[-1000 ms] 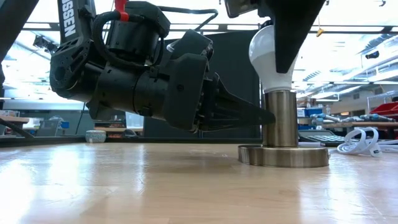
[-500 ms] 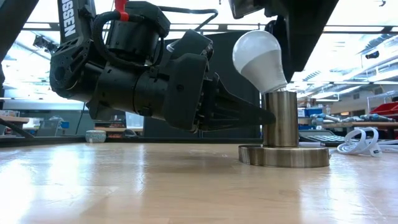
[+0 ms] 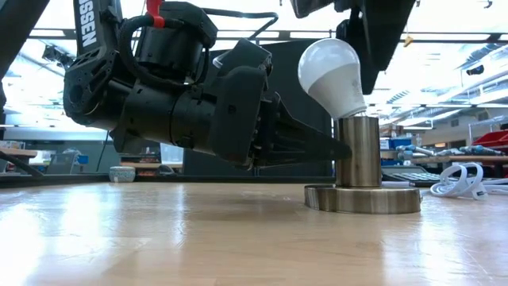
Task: Screw lightbulb
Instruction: Insert the lightbulb on the lamp
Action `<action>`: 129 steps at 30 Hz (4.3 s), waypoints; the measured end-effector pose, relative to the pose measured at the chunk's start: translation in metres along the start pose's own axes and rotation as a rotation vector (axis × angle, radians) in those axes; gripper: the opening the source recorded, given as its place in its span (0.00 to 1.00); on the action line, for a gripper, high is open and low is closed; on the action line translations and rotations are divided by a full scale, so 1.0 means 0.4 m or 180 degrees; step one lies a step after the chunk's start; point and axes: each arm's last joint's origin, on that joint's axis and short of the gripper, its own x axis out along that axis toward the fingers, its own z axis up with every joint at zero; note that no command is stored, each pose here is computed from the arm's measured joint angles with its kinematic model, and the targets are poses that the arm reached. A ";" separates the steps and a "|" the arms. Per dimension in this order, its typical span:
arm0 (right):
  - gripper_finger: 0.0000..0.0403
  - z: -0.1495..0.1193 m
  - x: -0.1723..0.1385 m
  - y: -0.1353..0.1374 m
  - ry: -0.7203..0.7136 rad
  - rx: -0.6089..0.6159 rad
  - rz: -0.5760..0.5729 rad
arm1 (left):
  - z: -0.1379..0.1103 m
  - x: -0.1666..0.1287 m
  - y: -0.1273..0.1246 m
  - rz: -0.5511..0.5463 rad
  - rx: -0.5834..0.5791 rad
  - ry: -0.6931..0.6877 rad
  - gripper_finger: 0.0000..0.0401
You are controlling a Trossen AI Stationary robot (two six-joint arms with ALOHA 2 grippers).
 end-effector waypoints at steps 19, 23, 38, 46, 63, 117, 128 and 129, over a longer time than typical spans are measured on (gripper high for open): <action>0.86 0.024 -0.027 -0.024 0.0046 -0.0040 0.0043 | -0.006 0.001 0.004 -0.0047 0.0141 0.0089 0.49; 0.86 0.025 -0.026 -0.024 0.0034 -0.0038 0.0038 | -0.007 0.001 0.004 -0.0041 0.0138 0.0098 0.49; 0.86 0.036 -0.027 -0.005 -0.0168 0.0050 0.0178 | -0.002 0.001 0.004 -0.0040 0.0038 0.0041 0.53; 0.86 0.057 0.032 0.003 -0.0030 -0.0049 0.0074 | -0.003 0.001 0.004 -0.0039 0.0041 0.0056 0.55; 0.86 0.088 0.051 -0.006 -0.0157 -0.0056 0.0116 | -0.005 0.001 0.004 -0.0037 0.0055 0.0068 0.55; 0.69 -0.029 -0.091 0.103 -0.0639 -0.0146 -0.0741 | -0.011 0.000 0.001 -0.0200 -0.0007 0.0152 0.55; 0.69 -0.025 -0.093 0.113 -0.0825 -0.0134 -0.0753 | 0.005 0.009 -0.002 -0.0122 -0.0098 0.0030 0.63; 0.69 -0.024 -0.093 0.113 -0.0838 -0.0132 -0.0750 | 0.008 0.010 -0.005 -0.0130 -0.0100 0.0012 0.65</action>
